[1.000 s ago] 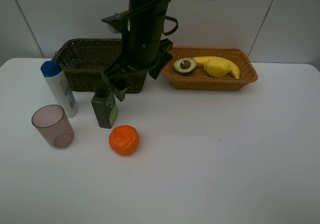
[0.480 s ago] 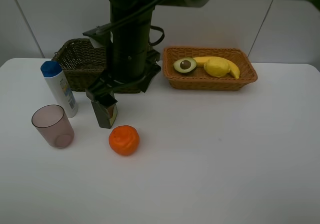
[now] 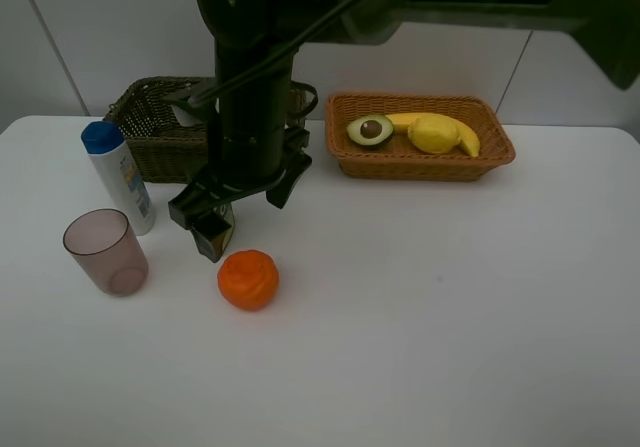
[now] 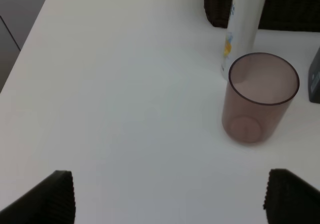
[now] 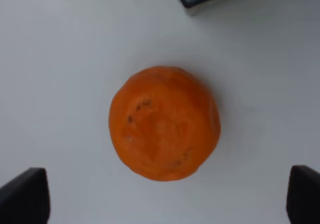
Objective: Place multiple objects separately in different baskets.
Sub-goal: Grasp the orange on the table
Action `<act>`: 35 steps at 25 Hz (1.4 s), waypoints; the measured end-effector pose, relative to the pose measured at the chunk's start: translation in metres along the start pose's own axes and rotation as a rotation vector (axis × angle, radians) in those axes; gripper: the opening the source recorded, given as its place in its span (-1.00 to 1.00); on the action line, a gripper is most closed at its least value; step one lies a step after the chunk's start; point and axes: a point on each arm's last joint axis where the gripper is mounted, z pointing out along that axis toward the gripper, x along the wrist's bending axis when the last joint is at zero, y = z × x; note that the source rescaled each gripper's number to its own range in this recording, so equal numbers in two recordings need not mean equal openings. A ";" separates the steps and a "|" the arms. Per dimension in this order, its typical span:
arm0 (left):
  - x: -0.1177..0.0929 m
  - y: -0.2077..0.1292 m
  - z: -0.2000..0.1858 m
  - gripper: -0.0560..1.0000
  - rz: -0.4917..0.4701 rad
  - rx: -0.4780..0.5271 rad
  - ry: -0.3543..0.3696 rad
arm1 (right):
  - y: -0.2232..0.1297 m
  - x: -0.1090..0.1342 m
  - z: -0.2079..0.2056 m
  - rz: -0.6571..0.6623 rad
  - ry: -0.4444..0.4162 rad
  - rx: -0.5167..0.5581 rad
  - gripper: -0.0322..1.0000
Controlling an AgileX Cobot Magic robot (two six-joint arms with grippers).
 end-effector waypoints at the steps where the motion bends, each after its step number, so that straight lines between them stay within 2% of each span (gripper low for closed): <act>1: 0.000 0.000 0.000 1.00 0.000 0.000 0.000 | 0.001 0.000 0.005 0.000 0.001 0.007 1.00; 19: 0.000 0.000 0.000 1.00 0.000 0.000 0.000 | -0.006 -0.002 0.055 -0.020 -0.003 -0.009 1.00; 26: 0.000 0.000 0.000 1.00 0.000 0.000 0.000 | -0.006 0.000 0.075 -0.020 0.031 0.015 1.00; 35: 0.000 0.000 0.000 1.00 0.000 0.000 0.000 | -0.006 0.001 0.082 -0.014 0.039 0.019 1.00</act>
